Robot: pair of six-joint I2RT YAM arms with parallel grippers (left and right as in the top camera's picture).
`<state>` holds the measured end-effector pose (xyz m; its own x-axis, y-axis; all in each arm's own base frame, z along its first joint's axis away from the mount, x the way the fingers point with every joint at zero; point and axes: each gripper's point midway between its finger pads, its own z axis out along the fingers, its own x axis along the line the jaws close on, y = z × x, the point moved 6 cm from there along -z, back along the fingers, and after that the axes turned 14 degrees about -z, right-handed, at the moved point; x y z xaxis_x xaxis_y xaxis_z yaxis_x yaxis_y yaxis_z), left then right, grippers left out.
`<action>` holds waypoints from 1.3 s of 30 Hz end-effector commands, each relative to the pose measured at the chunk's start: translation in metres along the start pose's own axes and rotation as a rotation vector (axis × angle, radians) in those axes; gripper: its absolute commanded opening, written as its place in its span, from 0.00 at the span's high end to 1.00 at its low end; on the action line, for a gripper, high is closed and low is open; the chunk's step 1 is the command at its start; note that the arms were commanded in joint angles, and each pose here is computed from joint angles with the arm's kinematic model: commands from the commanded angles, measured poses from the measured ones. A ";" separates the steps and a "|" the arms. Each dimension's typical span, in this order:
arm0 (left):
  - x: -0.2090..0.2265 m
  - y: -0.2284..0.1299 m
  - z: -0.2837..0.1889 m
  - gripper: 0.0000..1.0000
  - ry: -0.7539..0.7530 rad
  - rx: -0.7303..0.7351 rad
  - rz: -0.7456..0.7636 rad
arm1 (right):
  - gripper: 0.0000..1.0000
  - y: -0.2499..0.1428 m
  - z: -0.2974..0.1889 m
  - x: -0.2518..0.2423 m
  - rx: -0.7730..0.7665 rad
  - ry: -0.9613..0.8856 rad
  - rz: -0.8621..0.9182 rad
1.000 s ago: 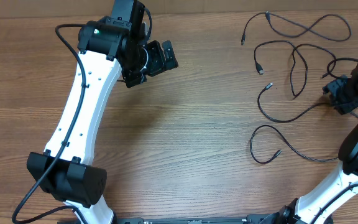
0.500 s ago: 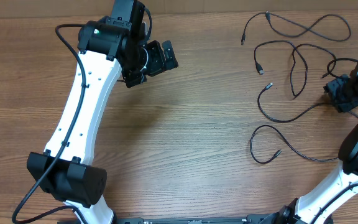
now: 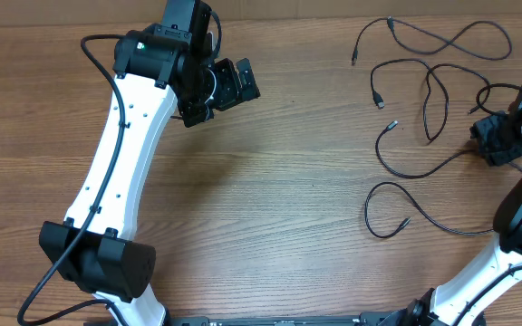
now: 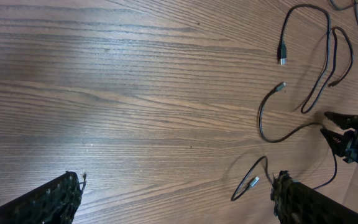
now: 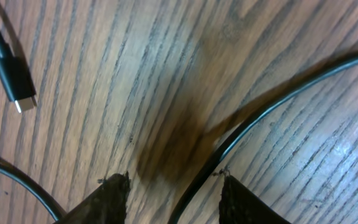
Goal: Untangle cables
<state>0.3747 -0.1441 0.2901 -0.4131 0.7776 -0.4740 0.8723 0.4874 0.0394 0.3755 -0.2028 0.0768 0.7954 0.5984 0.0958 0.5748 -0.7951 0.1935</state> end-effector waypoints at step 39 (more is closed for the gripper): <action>-0.002 0.005 -0.005 0.00 -0.011 -0.024 0.017 | 0.76 -0.001 0.024 0.011 0.020 0.081 0.011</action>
<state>0.3747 -0.1440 0.2901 -0.4136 0.7775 -0.4737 0.8721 0.4877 0.0392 0.3864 -0.2042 0.0637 0.7933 0.5920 0.1420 0.5622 -0.8019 0.2023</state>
